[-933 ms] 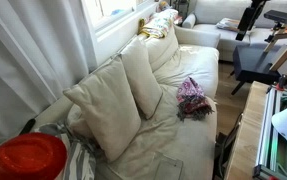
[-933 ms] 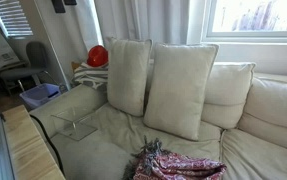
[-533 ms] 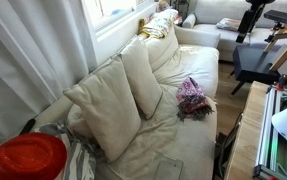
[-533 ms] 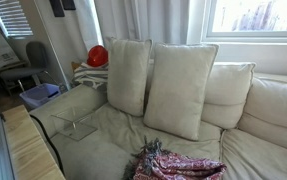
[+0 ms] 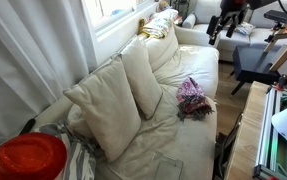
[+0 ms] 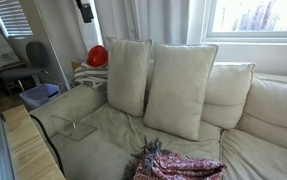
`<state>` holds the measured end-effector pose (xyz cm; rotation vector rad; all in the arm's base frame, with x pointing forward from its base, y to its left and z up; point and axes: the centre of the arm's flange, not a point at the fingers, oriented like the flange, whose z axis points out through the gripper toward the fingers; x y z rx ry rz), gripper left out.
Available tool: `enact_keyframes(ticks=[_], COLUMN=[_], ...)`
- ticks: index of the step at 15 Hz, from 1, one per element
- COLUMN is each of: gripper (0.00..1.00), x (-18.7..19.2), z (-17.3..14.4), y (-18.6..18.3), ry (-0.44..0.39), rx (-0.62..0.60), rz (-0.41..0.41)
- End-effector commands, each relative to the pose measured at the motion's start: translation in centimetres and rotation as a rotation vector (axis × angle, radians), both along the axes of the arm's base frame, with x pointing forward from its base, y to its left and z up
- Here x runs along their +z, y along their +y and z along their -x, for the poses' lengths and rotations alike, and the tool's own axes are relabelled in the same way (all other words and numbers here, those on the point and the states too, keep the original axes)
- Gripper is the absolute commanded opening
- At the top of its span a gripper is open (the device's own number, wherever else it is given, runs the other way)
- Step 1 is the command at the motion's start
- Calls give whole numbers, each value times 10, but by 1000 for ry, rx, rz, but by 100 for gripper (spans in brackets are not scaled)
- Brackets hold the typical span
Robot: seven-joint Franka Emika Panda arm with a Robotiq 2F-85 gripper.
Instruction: Lay the right pillow on the couch, the put the red cloth on top of it
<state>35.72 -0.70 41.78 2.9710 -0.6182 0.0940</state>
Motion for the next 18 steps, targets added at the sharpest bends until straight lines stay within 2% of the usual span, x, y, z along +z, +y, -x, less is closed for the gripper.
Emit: enact_keyframes(ticks=[1, 3, 7, 12, 13, 15, 18], gripper=[100, 100, 100, 100, 100, 100, 100], x=[-16, -19, -23, -28, -22, -25, -28], z=[-75, -104, -163, -227, -193, -211, -218], y=[8, 7, -8, -3, -9, -3, -2], ry=[-12, -37, -82, -178, -151, -169, -169], rx=[-201, -309, -415, -384, -394, -381, -378], rz=[-1, -4, -13, -62, -56, -68, -70])
